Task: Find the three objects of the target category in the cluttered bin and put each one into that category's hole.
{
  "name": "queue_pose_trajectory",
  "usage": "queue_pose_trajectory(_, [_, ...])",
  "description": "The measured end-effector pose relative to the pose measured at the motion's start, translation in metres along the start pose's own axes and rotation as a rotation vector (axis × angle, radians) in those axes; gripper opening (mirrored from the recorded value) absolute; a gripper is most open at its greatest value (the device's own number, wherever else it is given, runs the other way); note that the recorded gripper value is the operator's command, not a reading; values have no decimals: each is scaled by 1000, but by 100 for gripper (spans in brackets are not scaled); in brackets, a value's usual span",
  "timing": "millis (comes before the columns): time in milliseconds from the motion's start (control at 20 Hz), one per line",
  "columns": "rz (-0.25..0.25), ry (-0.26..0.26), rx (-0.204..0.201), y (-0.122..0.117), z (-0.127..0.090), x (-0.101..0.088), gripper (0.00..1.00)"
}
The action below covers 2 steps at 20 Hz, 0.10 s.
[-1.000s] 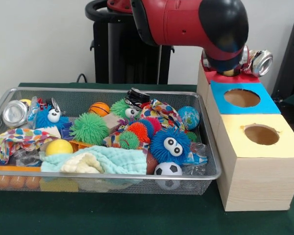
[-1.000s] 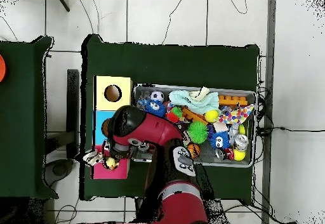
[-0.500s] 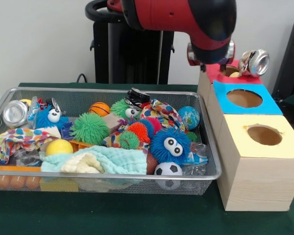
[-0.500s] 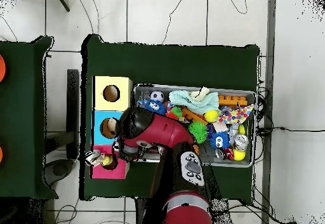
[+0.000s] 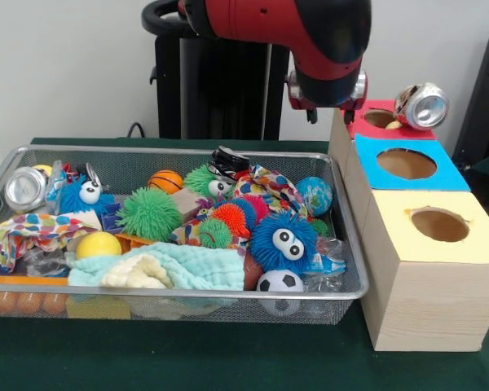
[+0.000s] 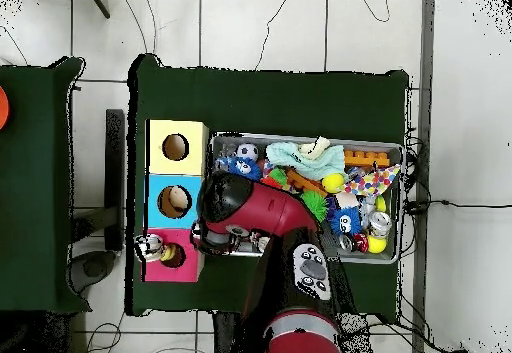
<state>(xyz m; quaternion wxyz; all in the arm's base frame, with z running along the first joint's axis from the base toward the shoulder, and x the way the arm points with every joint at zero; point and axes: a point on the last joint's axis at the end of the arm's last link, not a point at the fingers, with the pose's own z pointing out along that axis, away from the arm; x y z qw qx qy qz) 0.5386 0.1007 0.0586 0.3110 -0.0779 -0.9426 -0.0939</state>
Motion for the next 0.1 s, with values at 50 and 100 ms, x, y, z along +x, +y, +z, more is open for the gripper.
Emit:
queue_pose_trajectory(50, [2, -3, 1, -1, 0, 0, 100])
queue_pose_trajectory(100, [3, -5, 2, -1, 0, -1, 100])
